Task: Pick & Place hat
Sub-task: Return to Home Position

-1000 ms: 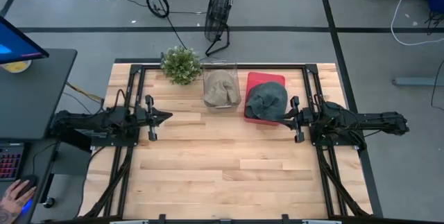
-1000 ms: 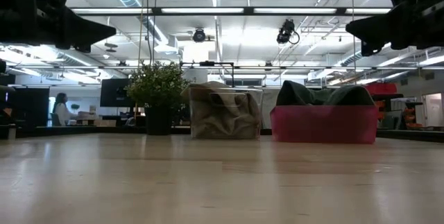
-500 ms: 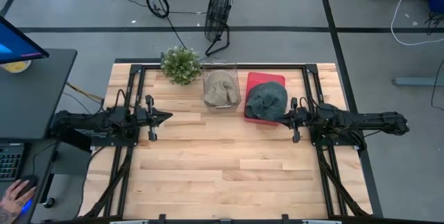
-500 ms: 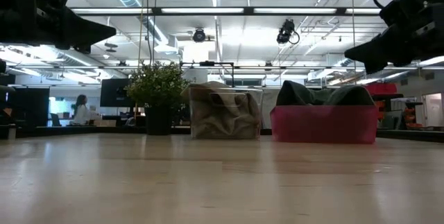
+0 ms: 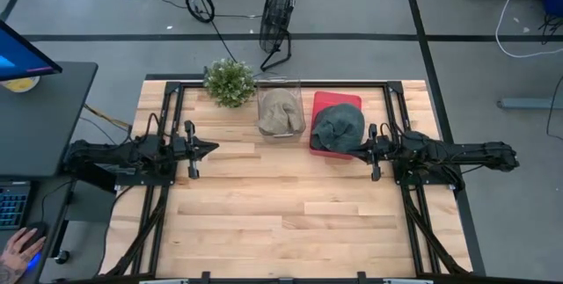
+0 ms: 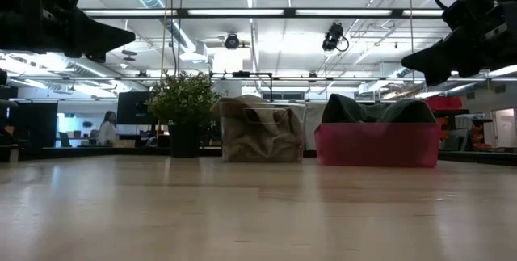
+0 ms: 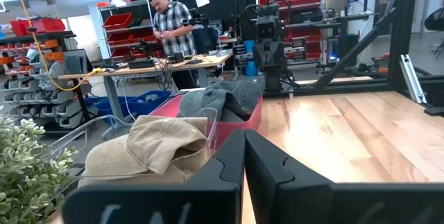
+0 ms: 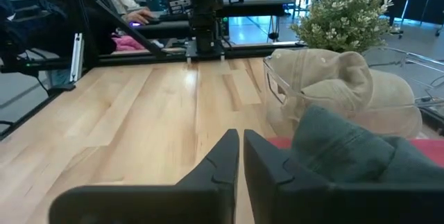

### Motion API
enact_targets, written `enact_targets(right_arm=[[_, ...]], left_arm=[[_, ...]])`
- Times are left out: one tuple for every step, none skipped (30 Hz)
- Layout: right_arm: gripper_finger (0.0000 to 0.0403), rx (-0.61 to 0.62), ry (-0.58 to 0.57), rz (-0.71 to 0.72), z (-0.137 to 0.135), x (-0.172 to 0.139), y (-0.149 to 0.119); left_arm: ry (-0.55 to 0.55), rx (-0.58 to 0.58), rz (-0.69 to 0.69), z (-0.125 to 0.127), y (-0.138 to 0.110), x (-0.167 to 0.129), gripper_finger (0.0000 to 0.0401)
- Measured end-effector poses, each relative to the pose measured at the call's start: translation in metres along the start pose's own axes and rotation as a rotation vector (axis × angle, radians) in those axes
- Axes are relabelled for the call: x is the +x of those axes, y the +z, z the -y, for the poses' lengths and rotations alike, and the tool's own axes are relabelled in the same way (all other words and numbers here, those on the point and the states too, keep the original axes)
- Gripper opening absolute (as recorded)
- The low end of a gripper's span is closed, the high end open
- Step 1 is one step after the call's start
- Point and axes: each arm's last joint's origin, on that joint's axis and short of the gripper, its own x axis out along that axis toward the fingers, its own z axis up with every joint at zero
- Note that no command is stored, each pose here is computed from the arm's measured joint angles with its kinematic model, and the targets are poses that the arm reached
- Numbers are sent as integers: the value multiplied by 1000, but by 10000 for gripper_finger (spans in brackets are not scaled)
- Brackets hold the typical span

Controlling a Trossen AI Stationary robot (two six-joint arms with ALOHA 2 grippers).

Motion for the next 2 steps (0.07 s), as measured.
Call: enact_targets(right_arm=[[29, 0, 0, 0, 0, 0, 0], [28, 0, 0, 0, 0, 0, 0]], left_arm=[[0, 0, 0, 0, 0, 0, 14], [0, 0, 0, 0, 0, 0, 14]])
